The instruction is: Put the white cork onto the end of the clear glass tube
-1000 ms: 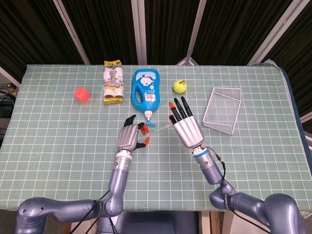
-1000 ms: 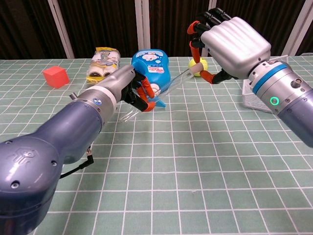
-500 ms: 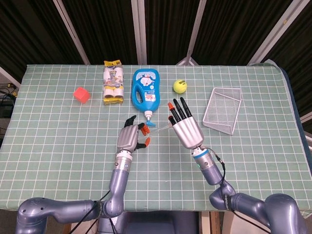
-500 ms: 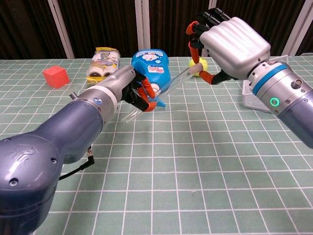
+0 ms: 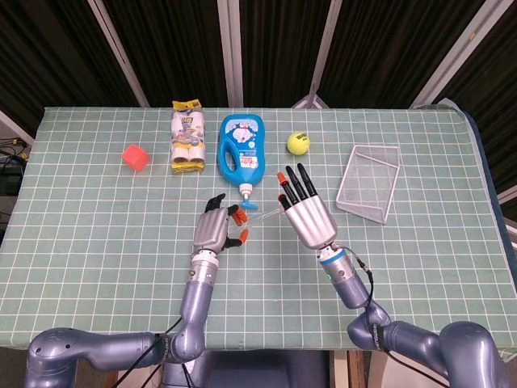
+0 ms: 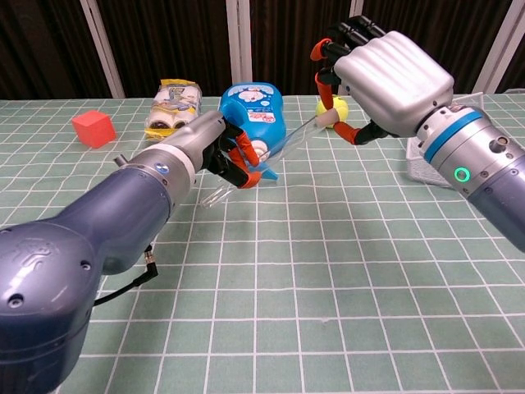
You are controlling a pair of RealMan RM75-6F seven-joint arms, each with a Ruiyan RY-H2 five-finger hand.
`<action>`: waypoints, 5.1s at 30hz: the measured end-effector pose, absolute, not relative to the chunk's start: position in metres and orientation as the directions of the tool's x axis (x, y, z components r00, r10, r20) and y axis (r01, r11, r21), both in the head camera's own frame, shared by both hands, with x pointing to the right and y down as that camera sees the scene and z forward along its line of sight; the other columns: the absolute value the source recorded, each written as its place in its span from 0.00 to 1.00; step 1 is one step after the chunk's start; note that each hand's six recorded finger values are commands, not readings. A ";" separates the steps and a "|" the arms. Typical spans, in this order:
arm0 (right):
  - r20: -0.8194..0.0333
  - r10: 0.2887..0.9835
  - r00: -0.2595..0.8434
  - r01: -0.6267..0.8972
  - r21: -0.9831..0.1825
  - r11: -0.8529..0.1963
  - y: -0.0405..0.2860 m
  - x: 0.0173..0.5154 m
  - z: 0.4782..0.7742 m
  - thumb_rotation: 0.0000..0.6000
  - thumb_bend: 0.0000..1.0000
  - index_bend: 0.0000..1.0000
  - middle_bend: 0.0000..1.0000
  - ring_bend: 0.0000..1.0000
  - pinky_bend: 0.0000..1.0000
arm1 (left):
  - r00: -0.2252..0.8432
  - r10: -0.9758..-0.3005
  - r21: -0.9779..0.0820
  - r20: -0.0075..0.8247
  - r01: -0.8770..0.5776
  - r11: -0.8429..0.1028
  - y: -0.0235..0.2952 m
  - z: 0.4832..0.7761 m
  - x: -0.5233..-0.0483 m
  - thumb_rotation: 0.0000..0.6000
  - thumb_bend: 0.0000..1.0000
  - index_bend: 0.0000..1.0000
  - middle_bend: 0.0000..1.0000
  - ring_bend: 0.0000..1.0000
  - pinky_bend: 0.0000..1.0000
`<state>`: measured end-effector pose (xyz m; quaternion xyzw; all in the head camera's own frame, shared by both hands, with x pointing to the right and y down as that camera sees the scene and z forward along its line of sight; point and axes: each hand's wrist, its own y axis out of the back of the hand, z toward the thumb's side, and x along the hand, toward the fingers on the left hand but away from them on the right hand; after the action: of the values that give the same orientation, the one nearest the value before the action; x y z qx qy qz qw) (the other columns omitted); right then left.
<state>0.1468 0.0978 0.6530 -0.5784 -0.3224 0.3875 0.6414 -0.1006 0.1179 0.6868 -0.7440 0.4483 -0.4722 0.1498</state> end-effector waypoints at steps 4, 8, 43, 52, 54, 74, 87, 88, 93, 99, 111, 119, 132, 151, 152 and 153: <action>-0.037 0.868 0.496 -0.123 -0.992 0.029 0.099 0.146 0.653 1.00 0.46 0.59 0.20 0.05 0.03 | 0.153 -0.806 -0.643 0.572 -0.528 -0.556 0.118 0.687 -0.100 1.00 0.61 0.54 0.54 0.07 0.00; -0.038 0.867 0.497 -0.123 -0.992 0.027 0.100 0.146 0.654 1.00 0.46 0.59 0.20 0.05 0.03 | 0.154 -0.805 -0.643 0.572 -0.526 -0.557 0.118 0.687 -0.099 1.00 0.61 0.54 0.54 0.07 0.00; -0.037 0.864 0.503 -0.114 -0.993 0.024 0.103 0.146 0.650 1.00 0.46 0.59 0.20 0.05 0.03 | 0.175 -0.813 -0.636 0.556 -0.540 -0.551 0.118 0.682 -0.090 1.00 0.61 0.54 0.54 0.08 0.00; -0.039 0.865 0.500 -0.120 -0.993 0.025 0.103 0.148 0.648 1.00 0.46 0.37 0.13 0.03 0.03 | 0.176 -0.814 -0.634 0.554 -0.545 -0.549 0.119 0.683 -0.089 1.00 0.61 0.54 0.54 0.08 0.00; -0.040 0.866 0.498 -0.122 -0.992 0.024 0.102 0.149 0.648 1.00 0.46 0.30 0.10 0.01 0.03 | 0.177 -0.817 -0.634 0.549 -0.549 -0.545 0.118 0.682 -0.089 1.00 0.61 0.54 0.54 0.08 0.00; -0.059 0.881 0.469 -0.141 -0.990 0.009 0.103 0.162 0.647 1.00 0.46 0.17 0.06 0.00 0.03 | 0.221 -0.846 -0.628 0.486 -0.584 -0.514 0.118 0.674 -0.089 1.00 0.63 0.55 0.56 0.10 0.00; -0.063 0.903 0.424 -0.155 -0.988 0.004 0.100 0.176 0.643 1.00 0.46 0.13 0.03 0.00 0.03 | 0.243 -0.864 -0.649 0.441 -0.579 -0.494 0.118 0.665 -0.098 1.00 0.64 0.55 0.56 0.10 0.00; -0.063 0.905 0.421 -0.158 -0.987 0.004 0.100 0.178 0.642 1.00 0.46 0.13 0.03 0.00 0.03 | 0.242 -0.864 -0.650 0.441 -0.578 -0.493 0.118 0.665 -0.100 1.00 0.64 0.55 0.56 0.10 0.00; -0.070 0.912 0.404 -0.170 -0.985 0.000 0.099 0.186 0.640 1.00 0.46 0.13 0.03 0.00 0.03 | 0.239 -0.863 -0.654 0.445 -0.571 -0.496 0.121 0.665 -0.108 1.00 0.64 0.55 0.56 0.10 0.00; -0.076 0.929 0.362 -0.179 -0.984 -0.010 0.094 0.199 0.637 1.00 0.46 0.13 0.02 0.00 0.03 | 0.246 -0.859 -0.673 0.449 -0.540 -0.506 0.125 0.667 -0.120 1.00 0.64 0.55 0.56 0.10 0.00; -0.062 0.955 0.291 -0.157 -0.988 -0.017 0.083 0.218 0.625 1.00 0.46 0.13 0.01 0.00 0.03 | 0.275 -0.833 -0.727 0.480 -0.407 -0.553 0.136 0.684 -0.143 1.00 0.64 0.55 0.56 0.10 0.00; -0.055 0.963 0.265 -0.139 -0.990 -0.019 0.079 0.223 0.619 1.00 0.46 0.13 0.01 0.00 0.03 | 0.274 -0.817 -0.750 0.507 -0.327 -0.575 0.141 0.697 -0.152 1.00 0.64 0.55 0.56 0.10 0.00; -0.060 0.967 0.246 -0.121 -0.992 -0.030 0.078 0.227 0.615 1.00 0.46 0.13 0.00 0.00 0.03 | 0.281 -0.766 -0.752 0.578 -0.181 -0.634 0.145 0.712 -0.157 1.00 0.64 0.55 0.56 0.10 0.00; -0.070 0.969 0.236 -0.100 -0.994 -0.048 0.080 0.227 0.614 1.00 0.46 0.13 0.00 0.00 0.03 | 0.285 -0.721 -0.754 0.632 0.010 -0.657 0.146 0.717 -0.155 1.00 0.63 0.54 0.54 0.10 0.00; -0.070 0.969 0.237 -0.098 -0.994 -0.048 0.080 0.227 0.614 1.00 0.46 0.13 0.00 0.00 0.03 | 0.284 -0.719 -0.753 0.635 0.016 -0.658 0.146 0.717 -0.155 1.00 0.63 0.53 0.53 0.10 0.00; -0.070 0.969 0.238 -0.096 -0.994 -0.048 0.080 0.227 0.614 1.00 0.46 0.13 0.00 0.00 0.03 | 0.282 -0.716 -0.750 0.639 0.022 -0.661 0.146 0.717 -0.155 1.00 0.62 0.53 0.53 0.10 0.00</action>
<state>0.2268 0.0800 0.6142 -0.5486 -0.3976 0.4724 0.5638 -0.1554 0.1464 0.7168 -0.7269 0.2386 -0.5495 0.3357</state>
